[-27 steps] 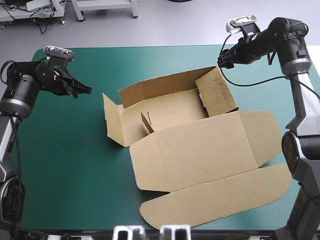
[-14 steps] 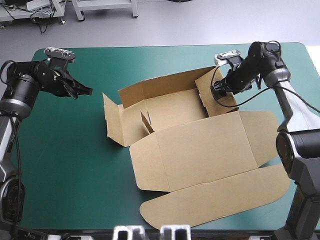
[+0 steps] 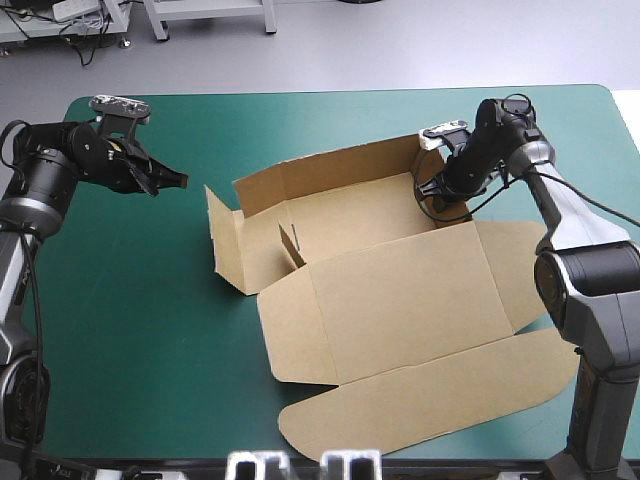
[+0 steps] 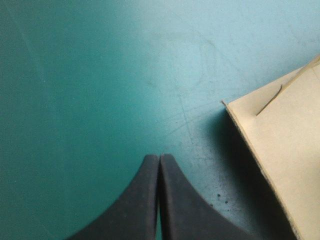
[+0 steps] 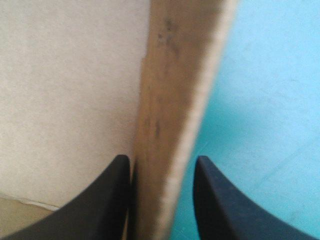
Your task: Fold the box
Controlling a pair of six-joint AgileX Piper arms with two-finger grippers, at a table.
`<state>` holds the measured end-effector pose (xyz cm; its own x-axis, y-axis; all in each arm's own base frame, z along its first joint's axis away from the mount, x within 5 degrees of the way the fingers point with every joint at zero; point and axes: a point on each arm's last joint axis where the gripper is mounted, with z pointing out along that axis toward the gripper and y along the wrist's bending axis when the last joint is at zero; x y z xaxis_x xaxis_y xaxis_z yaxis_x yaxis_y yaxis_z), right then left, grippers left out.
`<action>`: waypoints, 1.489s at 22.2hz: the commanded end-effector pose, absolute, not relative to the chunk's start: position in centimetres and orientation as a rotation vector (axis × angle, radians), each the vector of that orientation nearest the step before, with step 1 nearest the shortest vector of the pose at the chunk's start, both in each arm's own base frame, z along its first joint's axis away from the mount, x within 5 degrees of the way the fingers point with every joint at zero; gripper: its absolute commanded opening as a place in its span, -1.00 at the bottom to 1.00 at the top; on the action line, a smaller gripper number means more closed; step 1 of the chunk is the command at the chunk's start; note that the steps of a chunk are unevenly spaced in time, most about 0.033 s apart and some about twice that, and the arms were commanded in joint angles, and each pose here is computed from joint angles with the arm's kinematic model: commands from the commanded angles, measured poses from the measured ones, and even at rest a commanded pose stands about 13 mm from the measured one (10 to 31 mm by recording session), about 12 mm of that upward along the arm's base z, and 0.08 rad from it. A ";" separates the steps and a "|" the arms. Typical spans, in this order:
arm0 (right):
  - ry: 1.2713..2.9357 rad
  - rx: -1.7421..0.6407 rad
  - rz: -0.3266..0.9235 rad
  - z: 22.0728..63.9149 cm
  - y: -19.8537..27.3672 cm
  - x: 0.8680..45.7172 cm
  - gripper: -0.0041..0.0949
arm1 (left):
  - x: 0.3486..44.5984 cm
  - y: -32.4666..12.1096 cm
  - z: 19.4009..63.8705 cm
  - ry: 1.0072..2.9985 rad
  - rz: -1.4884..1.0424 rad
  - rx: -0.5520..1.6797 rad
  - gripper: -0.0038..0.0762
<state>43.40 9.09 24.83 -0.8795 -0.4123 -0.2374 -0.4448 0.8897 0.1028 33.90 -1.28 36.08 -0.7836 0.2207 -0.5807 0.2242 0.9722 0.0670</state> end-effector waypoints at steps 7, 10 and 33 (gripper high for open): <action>2.635 -0.678 0.240 31.5 9.2 43.6 -0.96 | 33.2 -1.6 38.9 2.376 -0.035 0.255 -0.93; 2.548 -0.551 0.360 34.4 6.6 43.9 -0.96 | 33.7 0.0 39.3 2.326 -0.068 0.096 -0.93; 2.106 -0.555 0.596 45.9 2.5 37.5 -0.96 | 38.5 -5.0 34.2 1.926 -1.294 0.553 -0.93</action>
